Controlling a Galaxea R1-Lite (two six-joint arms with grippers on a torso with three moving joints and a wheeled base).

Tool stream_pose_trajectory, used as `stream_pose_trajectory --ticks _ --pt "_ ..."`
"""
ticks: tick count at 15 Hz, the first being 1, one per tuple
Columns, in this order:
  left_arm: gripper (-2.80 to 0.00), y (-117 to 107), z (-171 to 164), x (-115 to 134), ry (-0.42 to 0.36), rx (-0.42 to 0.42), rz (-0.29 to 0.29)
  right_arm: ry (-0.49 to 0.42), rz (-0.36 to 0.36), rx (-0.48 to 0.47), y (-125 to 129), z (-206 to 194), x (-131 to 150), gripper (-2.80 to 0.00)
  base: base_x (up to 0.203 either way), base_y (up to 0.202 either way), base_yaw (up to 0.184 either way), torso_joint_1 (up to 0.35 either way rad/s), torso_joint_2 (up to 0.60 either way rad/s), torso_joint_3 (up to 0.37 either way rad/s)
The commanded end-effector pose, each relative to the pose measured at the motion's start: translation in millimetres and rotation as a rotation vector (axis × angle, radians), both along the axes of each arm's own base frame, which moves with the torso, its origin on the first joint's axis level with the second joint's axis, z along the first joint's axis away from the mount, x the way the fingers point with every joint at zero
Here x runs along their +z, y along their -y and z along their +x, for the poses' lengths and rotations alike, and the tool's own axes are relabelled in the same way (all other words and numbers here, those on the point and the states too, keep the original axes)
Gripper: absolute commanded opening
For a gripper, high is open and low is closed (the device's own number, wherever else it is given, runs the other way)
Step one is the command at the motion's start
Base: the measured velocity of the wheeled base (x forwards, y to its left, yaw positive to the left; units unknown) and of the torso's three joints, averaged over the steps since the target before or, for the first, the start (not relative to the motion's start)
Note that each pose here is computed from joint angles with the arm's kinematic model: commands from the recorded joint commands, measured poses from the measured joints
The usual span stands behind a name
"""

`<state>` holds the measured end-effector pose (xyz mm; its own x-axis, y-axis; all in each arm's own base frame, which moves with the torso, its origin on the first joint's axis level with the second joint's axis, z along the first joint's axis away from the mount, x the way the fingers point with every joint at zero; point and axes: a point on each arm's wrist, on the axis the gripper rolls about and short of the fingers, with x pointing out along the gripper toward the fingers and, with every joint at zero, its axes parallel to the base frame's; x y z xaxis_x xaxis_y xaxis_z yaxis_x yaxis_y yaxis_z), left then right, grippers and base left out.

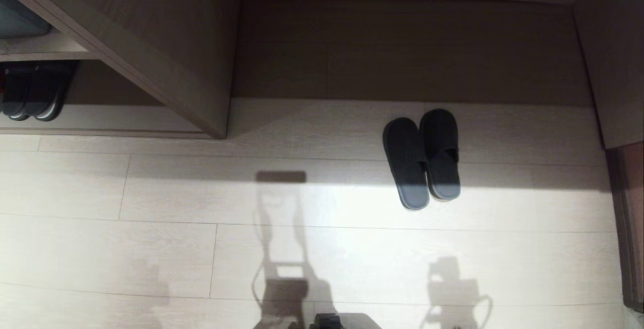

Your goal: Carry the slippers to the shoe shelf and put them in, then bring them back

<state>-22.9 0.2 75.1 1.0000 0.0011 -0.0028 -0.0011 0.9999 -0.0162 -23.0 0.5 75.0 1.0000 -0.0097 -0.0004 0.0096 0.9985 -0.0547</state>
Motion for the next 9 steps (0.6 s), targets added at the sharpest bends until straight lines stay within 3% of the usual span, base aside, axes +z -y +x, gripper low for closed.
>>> stream_pose_trajectory --ticks 1,9 --pt "-2.80 0.0 0.2 -0.3 -0.002 0.000 -0.001 -0.001 -0.001 0.000 0.0 0.1 0.1 -2.80 0.000 0.000 0.000 0.007 0.00 0.204" --pt "-2.80 0.0 0.2 -0.3 -0.002 0.000 -0.001 -0.001 -0.001 -0.003 0.1 0.1 0.1 -2.80 0.000 0.000 0.000 0.000 0.00 0.203"
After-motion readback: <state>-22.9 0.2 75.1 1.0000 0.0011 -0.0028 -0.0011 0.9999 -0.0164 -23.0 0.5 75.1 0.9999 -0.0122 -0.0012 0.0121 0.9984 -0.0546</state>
